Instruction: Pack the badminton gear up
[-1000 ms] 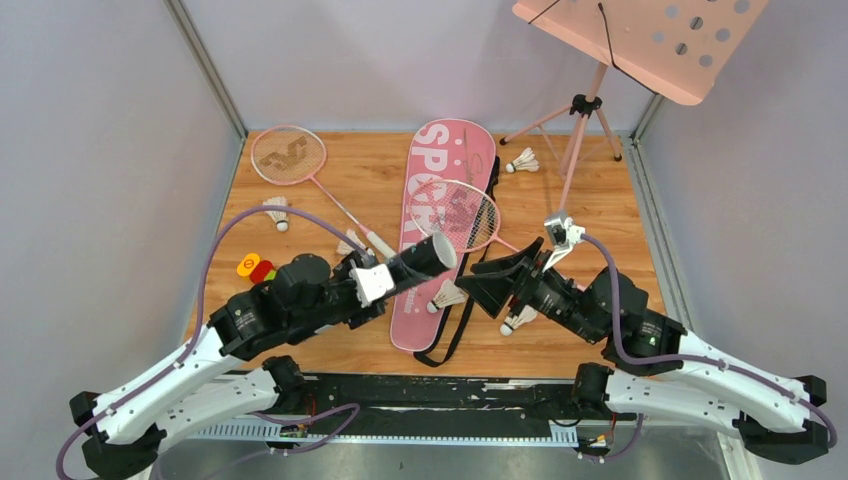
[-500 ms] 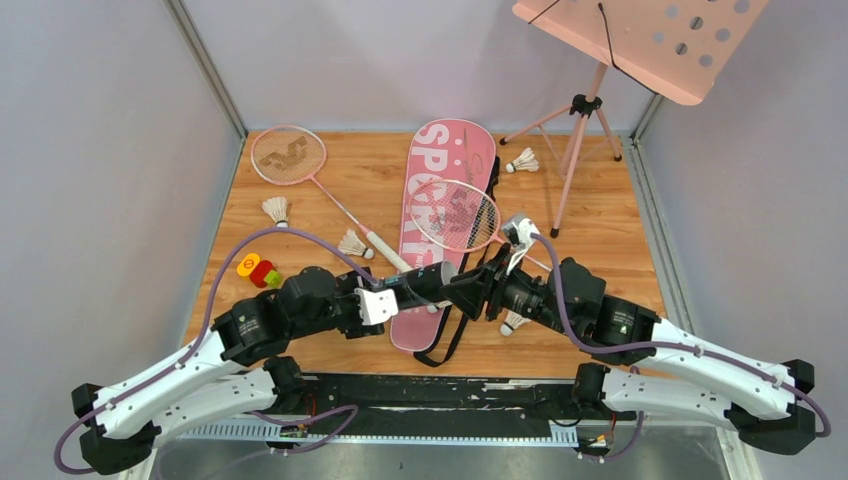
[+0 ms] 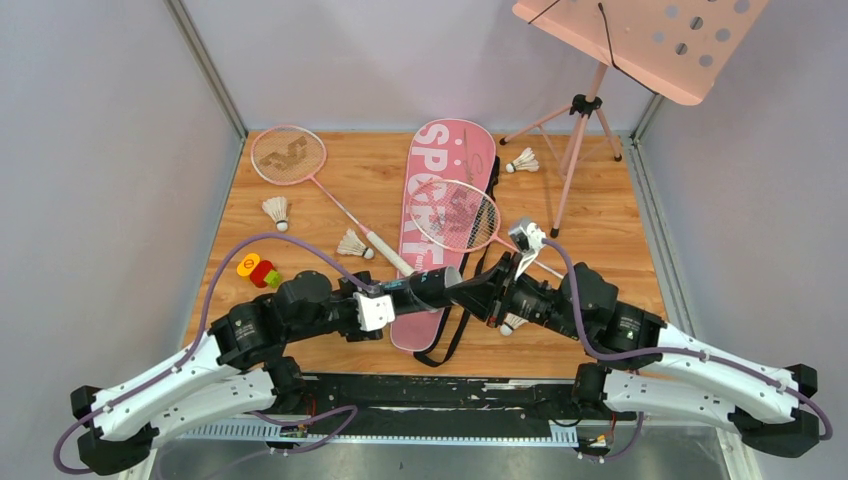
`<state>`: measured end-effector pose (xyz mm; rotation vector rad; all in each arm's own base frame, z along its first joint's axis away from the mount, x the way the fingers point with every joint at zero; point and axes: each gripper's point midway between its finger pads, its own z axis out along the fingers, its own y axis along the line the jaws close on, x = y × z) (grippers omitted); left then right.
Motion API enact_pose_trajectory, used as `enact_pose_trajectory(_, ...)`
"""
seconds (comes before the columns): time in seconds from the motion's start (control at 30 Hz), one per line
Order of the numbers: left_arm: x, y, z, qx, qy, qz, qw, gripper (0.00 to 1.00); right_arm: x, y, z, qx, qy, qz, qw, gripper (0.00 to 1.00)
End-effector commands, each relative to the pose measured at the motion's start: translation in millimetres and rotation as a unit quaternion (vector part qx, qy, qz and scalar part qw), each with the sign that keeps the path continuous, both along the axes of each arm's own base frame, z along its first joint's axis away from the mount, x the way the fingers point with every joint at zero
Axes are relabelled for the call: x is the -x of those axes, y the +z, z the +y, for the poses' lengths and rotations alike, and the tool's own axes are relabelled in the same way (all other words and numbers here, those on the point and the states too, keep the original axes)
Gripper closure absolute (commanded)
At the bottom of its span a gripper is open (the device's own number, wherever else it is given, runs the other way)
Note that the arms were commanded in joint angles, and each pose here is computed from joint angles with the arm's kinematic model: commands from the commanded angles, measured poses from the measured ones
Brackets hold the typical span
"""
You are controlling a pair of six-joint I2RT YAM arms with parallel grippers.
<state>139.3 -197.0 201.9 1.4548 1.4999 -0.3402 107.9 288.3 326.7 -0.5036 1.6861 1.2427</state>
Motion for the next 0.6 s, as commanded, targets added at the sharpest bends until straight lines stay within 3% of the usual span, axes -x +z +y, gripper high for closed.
enact_pose_trajectory(0.0,-4,13,1,0.021,0.007,-0.024,0.999,0.59,1,35,-13,-0.054,-0.008,-0.032,0.998,1.00)
enact_pose_trajectory(0.57,-10,8,6,0.004,0.025,-0.026,0.999,0.60,3,53,-41,-0.070,-0.030,-0.065,0.995,1.00)
